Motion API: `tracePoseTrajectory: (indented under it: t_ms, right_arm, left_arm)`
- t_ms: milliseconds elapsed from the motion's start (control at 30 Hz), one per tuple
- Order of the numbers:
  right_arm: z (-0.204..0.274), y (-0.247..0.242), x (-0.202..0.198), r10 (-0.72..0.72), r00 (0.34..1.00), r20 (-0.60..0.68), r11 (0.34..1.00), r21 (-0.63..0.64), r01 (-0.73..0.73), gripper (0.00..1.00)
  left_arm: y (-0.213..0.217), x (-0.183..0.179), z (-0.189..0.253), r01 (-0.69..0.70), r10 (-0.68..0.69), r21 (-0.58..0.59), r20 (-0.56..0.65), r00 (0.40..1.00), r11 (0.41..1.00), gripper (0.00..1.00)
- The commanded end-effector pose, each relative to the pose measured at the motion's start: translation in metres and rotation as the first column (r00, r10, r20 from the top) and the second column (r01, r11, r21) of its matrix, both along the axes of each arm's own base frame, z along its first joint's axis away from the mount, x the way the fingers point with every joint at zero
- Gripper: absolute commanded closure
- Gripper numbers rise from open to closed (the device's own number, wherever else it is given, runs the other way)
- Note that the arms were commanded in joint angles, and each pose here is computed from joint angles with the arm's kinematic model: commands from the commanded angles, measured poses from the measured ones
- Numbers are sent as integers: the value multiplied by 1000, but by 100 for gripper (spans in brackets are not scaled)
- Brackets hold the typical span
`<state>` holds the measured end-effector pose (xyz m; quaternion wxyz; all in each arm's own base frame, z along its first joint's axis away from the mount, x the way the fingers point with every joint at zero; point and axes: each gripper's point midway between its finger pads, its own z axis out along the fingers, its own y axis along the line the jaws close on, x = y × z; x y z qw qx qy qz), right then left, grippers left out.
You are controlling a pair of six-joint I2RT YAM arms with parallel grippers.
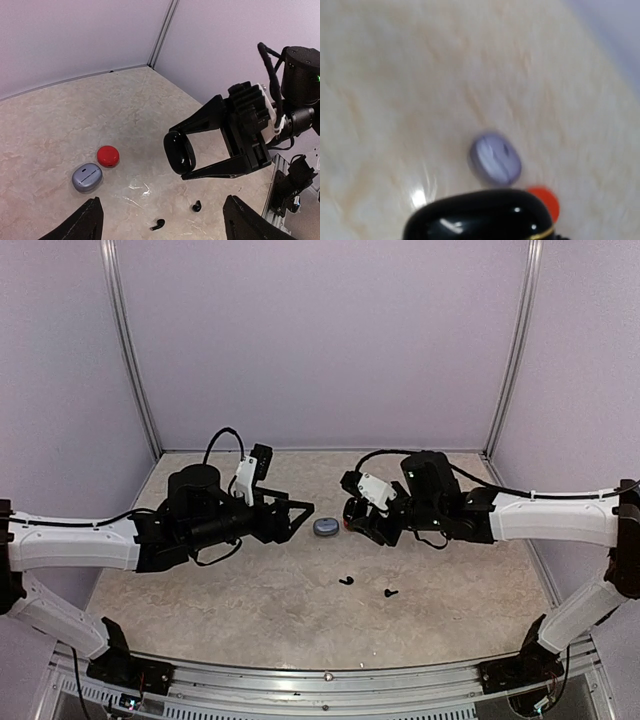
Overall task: Insert the wireless bluetooth earbuds into the charging case
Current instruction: Pick up the charging case from the center of the board, then pass from the right arm to the left
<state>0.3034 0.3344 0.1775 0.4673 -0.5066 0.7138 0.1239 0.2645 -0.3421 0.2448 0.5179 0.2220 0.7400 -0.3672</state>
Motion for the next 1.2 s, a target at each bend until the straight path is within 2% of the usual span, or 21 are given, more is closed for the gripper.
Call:
tracePoseTrajectory:
  t_ms: [0, 233, 467, 633, 900, 1000, 1067, 1167]
  right_arm:
    - [39, 18, -13, 2, 986, 166, 994, 108, -20, 60]
    - [58, 32, -36, -7, 970, 244, 988, 152, -31, 60]
    - [67, 40, -46, -24, 952, 306, 988, 153, -24, 60]
    - [68, 42, -50, -29, 942, 334, 988, 152, -23, 61]
    - [74, 39, -57, -21, 936, 350, 981, 187, -48, 59]
    - [77, 37, -64, 0, 936, 351, 977, 199, -75, 49]
    - [79, 33, -70, 13, 940, 341, 973, 213, -91, 38]
    - [80, 27, -81, 54, 947, 316, 968, 215, -127, 31]
  left_arm:
    - [-22, -3, 18, 91, -93, -71, -28, 995, 993, 20]
    - [-43, -2, 11, 142, -150, -99, -74, 986, 985, 29]
    - [-54, 4, -4, 134, -143, -81, -118, 983, 988, 34]
    - [-62, 2, -16, 160, -167, -60, -151, 974, 985, 43]
    - [-63, -5, -15, 205, -211, -55, -128, 969, 977, 73]
    - [-62, -7, -12, 219, -222, -40, -105, 969, 975, 82]
    - [-59, -7, -10, 224, -225, -21, -88, 970, 974, 84]
    - [-52, -11, -7, 247, -246, 26, -52, 968, 969, 86]
